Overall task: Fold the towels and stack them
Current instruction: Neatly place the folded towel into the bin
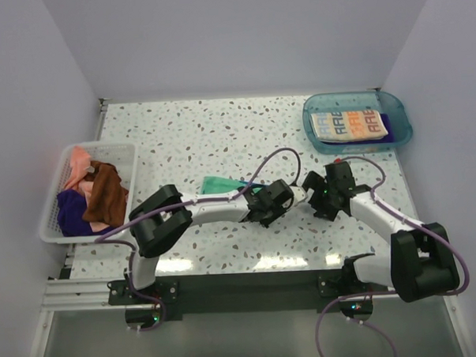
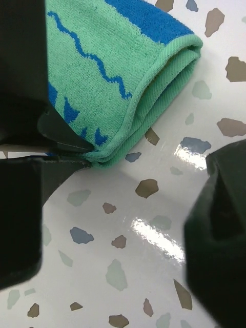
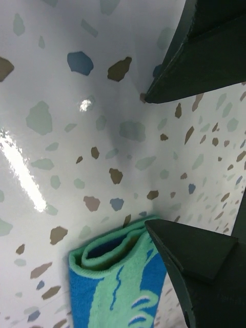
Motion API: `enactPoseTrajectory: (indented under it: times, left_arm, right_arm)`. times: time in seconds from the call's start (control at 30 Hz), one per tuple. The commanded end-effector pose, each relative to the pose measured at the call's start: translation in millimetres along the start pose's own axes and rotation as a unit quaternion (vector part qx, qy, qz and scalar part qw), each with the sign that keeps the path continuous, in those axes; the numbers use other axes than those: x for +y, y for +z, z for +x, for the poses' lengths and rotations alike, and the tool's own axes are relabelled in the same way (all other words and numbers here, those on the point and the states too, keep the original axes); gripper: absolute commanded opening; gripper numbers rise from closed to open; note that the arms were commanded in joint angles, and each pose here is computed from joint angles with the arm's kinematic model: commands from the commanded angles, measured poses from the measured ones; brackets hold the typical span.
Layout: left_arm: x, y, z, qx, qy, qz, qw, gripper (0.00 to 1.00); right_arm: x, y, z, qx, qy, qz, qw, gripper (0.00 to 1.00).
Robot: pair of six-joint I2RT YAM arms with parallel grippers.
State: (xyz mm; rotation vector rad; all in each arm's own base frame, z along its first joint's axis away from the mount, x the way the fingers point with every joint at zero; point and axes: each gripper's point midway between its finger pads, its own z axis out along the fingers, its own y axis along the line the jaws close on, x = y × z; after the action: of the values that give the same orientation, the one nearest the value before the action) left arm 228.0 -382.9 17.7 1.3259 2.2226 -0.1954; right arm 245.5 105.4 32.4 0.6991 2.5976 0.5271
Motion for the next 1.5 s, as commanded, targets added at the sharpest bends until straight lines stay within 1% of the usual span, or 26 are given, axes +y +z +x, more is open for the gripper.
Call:
enactPoseTrajectory:
  times: [0.0, 0.07, 0.1, 0.17, 0.27, 0.3, 0.43, 0.6, 0.63, 0.8, 0.87, 0.97, 1.07, 1.1, 1.17, 1.2, 1.23, 1.27, 1.3, 1.33, 1.37, 1.43, 1.47]
  left_arm:
    - [8.8, 2.5, 32.4, 0.033, -0.023, 0.007, 0.999, 0.0]
    - [9.2, -9.8, 16.9, -0.003, -0.038, 0.018, 0.999, 0.0]
    - [11.2, -13.3, 14.3, -0.012, -0.049, 0.023, 0.998, 0.0]
    - [11.7, -25.7, -1.4, -0.045, -0.06, 0.035, 0.997, 0.0]
    - [15.6, -35.2, -11.0, -0.067, -0.073, 0.042, 0.994, 0.0]
    - [17.2, -36.6, -12.3, -0.071, -0.075, 0.041, 0.994, 0.0]
    - [20.1, -40.4, -15.7, -0.08, -0.081, 0.04, 0.993, 0.0]
    - [22.9, -45.1, -18.8, -0.09, -0.092, 0.041, 0.991, 0.0]
    - [23.3, -46.7, -21.6, -0.095, -0.094, 0.041, 0.99, 0.0]
    - [28.4, -53.0, -31.2, -0.108, -0.108, 0.037, 0.988, 0.0]
    - [28.2, -53.3, -31.9, -0.109, -0.111, 0.039, 0.987, 0.0]
    - [25.9, -50.7, -30.4, -0.106, -0.113, 0.044, 0.987, 0.0]
    - [23.1, -45.4, -26.1, -0.097, -0.117, 0.046, 0.987, 0.0]
    - [22.1, -44.2, -24.7, -0.095, -0.119, 0.048, 0.987, 0.0]
    - [17.1, -40.9, -21.6, -0.087, -0.121, 0.06, 0.987, 0.0]
    - [15.7, -40.5, -21.8, -0.085, -0.127, 0.063, 0.986, 0.01]
    - [14.5, -39.9, -21.1, -0.082, -0.13, 0.065, 0.986, 0.04]
    - [11.6, -40.9, -21.2, -0.082, -0.133, 0.073, 0.985, 0.15]
    - [9.9, -41.8, -20.7, -0.083, -0.141, 0.077, 0.984, 0.2]
    - [9.7, -46.1, -23.1, -0.089, -0.145, 0.079, 0.982, 0.25]
    - [9.1, -48.2, -22.0, -0.09, -0.153, 0.08, 0.981, 0.36]
    - [12.4, -58.2, -27.5, -0.105, -0.161, 0.076, 0.978, 0.45]
    - [16.7, -60.7, -27.0, -0.108, -0.167, 0.067, 0.978, 0.59]
  right_arm:
    - [17.3, 0.1, 5.3, 0.013, 0.044, -0.047, 0.998, 0.99]
    - [24.4, 3.1, 10.3, 0.022, 0.058, -0.065, 0.996, 0.99]
    - [26.3, 5.9, 13.5, 0.03, 0.07, -0.066, 0.995, 0.99]
    - [35.1, 9.5, 19.3, 0.042, 0.073, -0.077, 0.993, 0.99]
    - [46.5, 17.1, 27.4, 0.056, 0.089, -0.087, 0.991, 0.99]
    - [49.3, 21.4, 35.3, 0.069, 0.094, -0.083, 0.99, 0.99]
    - [63.9, 32.5, 45.1, 0.078, 0.11, -0.091, 0.987, 0.99]
    - [67.4, 47.7, 59.5, 0.097, 0.139, -0.081, 0.982, 0.99]
    - [72.4, 49.5, 63.5, 0.101, 0.137, -0.09, 0.981, 0.99]
    - [64.3, 65.5, 83.2, 0.121, 0.147, -0.069, 0.979, 0.99]
    - [67.4, 69.6, 86.6, 0.128, 0.148, -0.077, 0.978, 0.98]
    - [64.3, 78.2, 91.7, 0.132, 0.145, -0.071, 0.978, 0.95]
    - [63.0, 81.6, 87.6, 0.119, 0.134, -0.07, 0.981, 0.78]
    - [63.9, 81.5, 86.1, 0.116, 0.128, -0.071, 0.982, 0.66]
    - [68.2, 79.9, 81.0, 0.109, 0.114, -0.072, 0.985, 0.53]
    - [69.0, 79.8, 78.8, 0.104, 0.097, -0.074, 0.987, 0.4]
    - [68.1, 79.6, 78.5, 0.104, 0.091, -0.07, 0.988, 0.32]
    - [74.0, 78.8, 73.2, 0.098, 0.084, -0.077, 0.989, 0.25]
    - [74.2, 79.4, 70.2, 0.09, 0.069, -0.077, 0.99, 0.09]
    - [77.2, 79.1, 66.8, 0.088, 0.062, -0.076, 0.991, 0.01]
    - [78.2, 78.5, 63.9, 0.084, 0.045, -0.076, 0.993, 0.0]
    - [76.4, 77.8, 59.8, 0.08, 0.027, -0.064, 0.994, 0.0]
    - [85.5, 75.2, 52.3, 0.072, 0.016, -0.071, 0.995, 0.0]
